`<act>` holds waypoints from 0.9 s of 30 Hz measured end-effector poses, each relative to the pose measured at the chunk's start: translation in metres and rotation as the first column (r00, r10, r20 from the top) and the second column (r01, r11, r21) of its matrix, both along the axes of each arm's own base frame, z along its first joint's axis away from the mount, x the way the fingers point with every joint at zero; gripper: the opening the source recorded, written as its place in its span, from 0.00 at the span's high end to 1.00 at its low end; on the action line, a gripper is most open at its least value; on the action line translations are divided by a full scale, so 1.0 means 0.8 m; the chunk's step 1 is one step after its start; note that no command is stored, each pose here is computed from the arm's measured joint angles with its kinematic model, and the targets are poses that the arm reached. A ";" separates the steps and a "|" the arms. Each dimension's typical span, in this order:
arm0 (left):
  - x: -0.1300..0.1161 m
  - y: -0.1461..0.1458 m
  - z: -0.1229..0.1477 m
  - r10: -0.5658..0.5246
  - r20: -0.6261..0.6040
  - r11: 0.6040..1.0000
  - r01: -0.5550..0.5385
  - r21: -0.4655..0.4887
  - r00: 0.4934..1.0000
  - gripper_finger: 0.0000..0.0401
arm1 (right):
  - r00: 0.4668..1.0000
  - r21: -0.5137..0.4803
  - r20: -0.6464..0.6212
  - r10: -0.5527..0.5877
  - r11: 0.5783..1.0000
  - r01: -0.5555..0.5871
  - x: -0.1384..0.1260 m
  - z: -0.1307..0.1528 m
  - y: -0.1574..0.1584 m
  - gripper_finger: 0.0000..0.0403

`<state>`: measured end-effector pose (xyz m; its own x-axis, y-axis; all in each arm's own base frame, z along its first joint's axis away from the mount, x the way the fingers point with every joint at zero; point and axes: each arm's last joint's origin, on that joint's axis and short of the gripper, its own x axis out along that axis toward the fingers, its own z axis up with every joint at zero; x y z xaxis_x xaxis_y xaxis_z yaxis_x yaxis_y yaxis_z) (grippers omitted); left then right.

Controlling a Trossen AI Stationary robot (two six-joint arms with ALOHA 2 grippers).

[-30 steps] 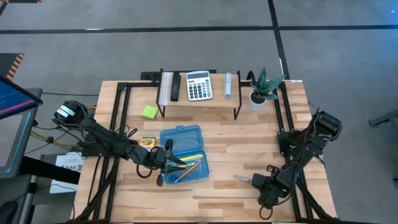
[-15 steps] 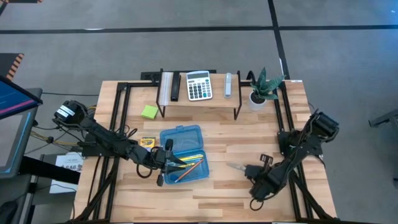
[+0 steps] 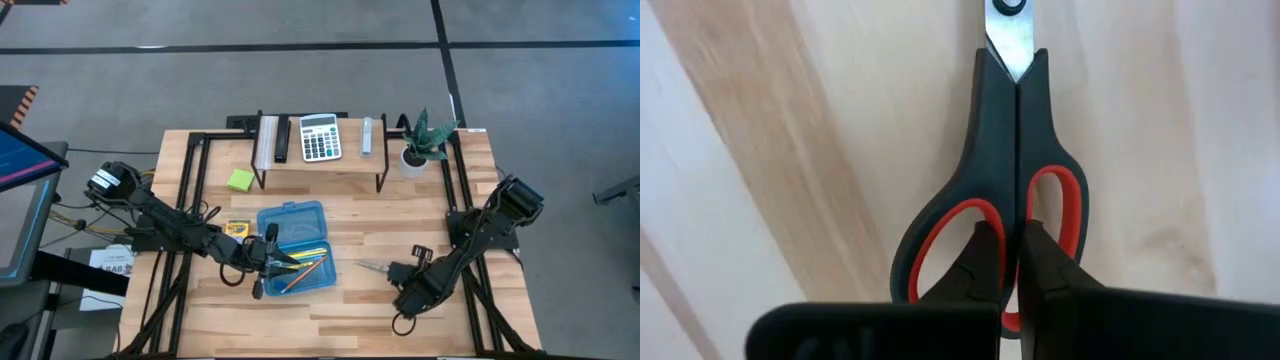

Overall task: Pack school essentials
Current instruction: Put the black scissors into the blue supply box

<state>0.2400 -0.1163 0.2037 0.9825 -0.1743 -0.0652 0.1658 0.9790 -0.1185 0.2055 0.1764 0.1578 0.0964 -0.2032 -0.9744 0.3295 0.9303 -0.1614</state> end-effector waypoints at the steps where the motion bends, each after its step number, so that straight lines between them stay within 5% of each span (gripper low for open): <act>1: 0.000 0.000 0.000 0.000 0.000 1.000 0.000 0.000 1.000 0.83 | 1.000 -0.013 0.002 0.002 1.000 -0.002 0.001 0.004 0.000 0.98; 7: 0.000 0.000 0.000 0.003 0.000 1.000 -0.003 0.000 1.000 0.82 | 0.999 -0.085 0.034 0.011 0.996 -0.008 0.007 0.033 0.000 0.98; 14: 0.000 0.000 0.000 -0.002 -0.009 0.999 0.001 -0.047 1.000 0.82 | 0.973 -0.107 0.216 0.078 0.993 -0.056 0.036 0.065 -0.003 0.98; 27: -0.037 -0.006 0.030 0.102 -0.021 0.993 -0.103 -0.057 0.995 0.82 | 0.772 -0.146 0.536 0.343 0.938 -0.315 0.136 0.090 -0.042 0.98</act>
<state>0.2101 -0.1212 0.2281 0.9942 -0.0768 -0.0758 0.0624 0.9822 -0.1774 0.3141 0.1432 0.2301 0.6770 -0.1027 -0.7288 0.0504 0.9944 -0.0934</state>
